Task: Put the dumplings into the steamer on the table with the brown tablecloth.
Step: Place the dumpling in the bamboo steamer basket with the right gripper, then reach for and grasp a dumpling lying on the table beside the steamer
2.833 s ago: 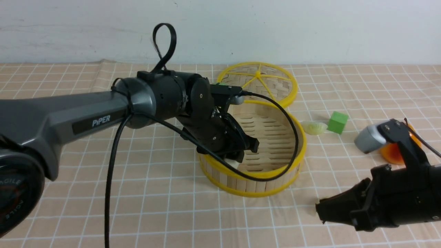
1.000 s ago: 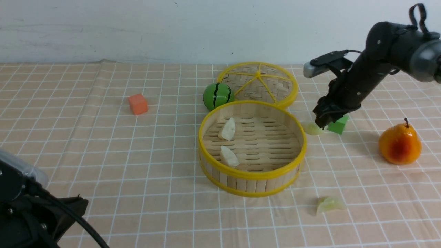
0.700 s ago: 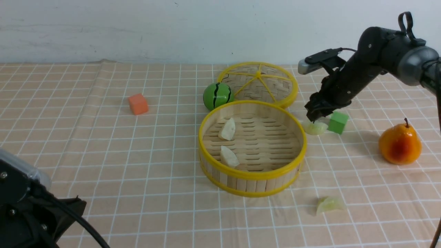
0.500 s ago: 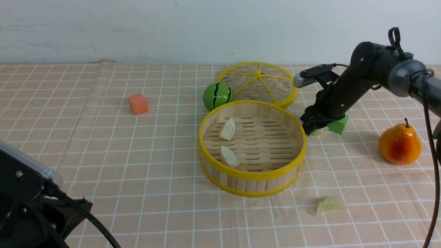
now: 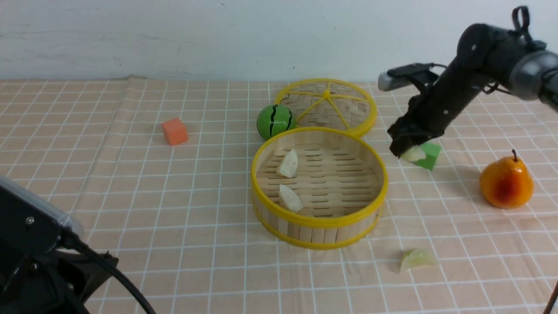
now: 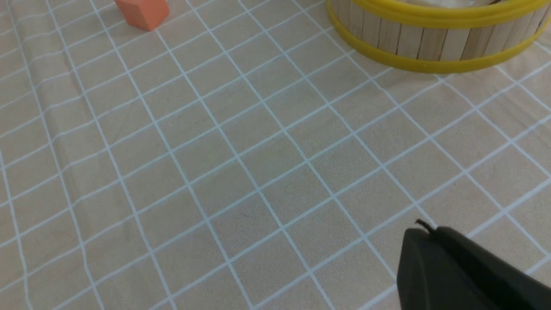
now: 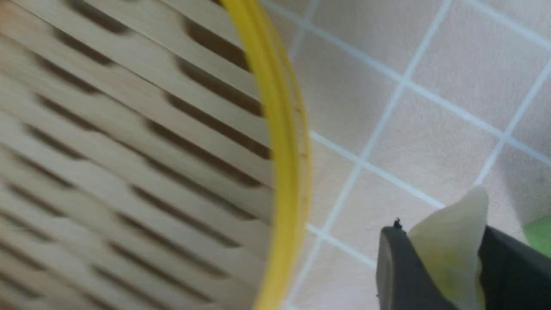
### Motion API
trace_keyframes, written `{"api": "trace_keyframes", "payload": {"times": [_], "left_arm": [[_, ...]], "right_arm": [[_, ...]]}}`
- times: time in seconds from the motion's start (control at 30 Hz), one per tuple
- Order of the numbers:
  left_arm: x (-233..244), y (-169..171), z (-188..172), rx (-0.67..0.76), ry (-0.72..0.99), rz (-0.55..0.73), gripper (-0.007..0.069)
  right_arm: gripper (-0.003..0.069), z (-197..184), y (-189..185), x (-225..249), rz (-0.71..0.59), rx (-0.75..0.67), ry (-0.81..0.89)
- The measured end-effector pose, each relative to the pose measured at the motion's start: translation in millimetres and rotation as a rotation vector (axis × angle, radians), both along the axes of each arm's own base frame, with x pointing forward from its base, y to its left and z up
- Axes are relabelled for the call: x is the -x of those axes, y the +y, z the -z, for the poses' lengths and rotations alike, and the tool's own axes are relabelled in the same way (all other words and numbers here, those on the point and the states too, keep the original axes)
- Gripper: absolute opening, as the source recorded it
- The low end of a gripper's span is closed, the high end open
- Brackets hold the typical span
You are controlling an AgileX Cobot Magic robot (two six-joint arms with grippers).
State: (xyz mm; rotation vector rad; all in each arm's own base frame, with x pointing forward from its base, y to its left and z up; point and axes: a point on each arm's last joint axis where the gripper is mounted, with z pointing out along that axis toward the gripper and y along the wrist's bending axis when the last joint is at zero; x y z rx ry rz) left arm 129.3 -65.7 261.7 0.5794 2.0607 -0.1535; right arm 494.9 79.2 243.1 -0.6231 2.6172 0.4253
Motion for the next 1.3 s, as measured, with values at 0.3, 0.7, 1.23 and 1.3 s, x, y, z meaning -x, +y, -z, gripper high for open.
{"api": "trace_keyframes", "payload": {"times": [0.3,0.7,1.23,1.3], "left_arm": [[0.0,0.0,0.0,0.003,0.001,-0.002,-0.0003],[0.0,0.1,0.1,0.100,0.044,-0.070,0.0003],[0.9,1.5,2.1,0.098,0.071,-0.090,0.0015],[0.9,1.5,2.2,0.098,0.072,-0.091,0.0018]], "right_arm": [[0.0206,-15.2,79.4,16.8,-0.230,-0.234,-0.052],[0.0335,52.1,96.0,-4.0,-0.069,-0.080,-0.039],[0.0510,-109.0,52.1,107.5,-0.128,0.027,-0.136],[0.0491,-102.7,48.6,122.6,-0.166,0.055,-0.101]]}}
